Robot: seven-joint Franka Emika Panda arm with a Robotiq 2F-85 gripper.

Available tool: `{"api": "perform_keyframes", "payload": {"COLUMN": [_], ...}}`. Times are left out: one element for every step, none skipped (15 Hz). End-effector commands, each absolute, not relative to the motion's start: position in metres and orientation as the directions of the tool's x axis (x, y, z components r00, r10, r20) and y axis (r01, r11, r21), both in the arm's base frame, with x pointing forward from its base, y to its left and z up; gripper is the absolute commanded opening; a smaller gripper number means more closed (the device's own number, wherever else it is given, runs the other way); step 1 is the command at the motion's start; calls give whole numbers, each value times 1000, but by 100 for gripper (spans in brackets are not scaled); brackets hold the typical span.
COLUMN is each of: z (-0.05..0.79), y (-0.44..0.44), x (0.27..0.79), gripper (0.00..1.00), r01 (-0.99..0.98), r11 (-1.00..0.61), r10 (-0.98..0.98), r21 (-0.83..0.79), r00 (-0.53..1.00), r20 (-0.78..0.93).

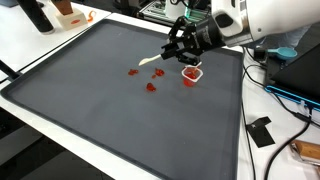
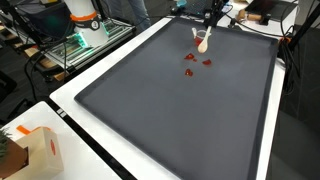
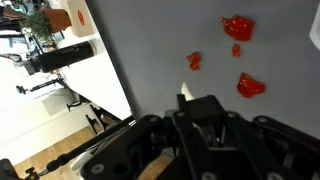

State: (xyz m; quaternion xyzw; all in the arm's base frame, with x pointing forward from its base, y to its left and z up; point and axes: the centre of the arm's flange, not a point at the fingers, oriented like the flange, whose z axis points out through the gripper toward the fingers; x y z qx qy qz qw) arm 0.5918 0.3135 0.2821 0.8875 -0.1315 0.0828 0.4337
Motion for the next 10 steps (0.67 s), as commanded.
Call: {"api": "perform_keyframes", "payload": {"z": [273,273,272,273,273,274,276,278,280,282], "y": [315,314,312,310,308,305,302,299,296,294], "x": [607,609,612,614,615,617,619,621,622,624], "gripper": [6,6,6,6,6,6,6,6,6,6], "r01": [-301,-298,-291,-283,-279,-273,-268,-264,-260,-257], "r11": [-574,-578,-584,-590,-595,-601,-606,-611,-620,-624], "r10": [-158,-160,-160,-159,-159,-159,-159,-159,-161,-163], "r21": [762,760,757,756,754,752,749,746,741,738], "r00": [953,954,956,959,960,962,963,964,966,966], "r20": [258,253,244,236,229,222,216,212,204,199]}}
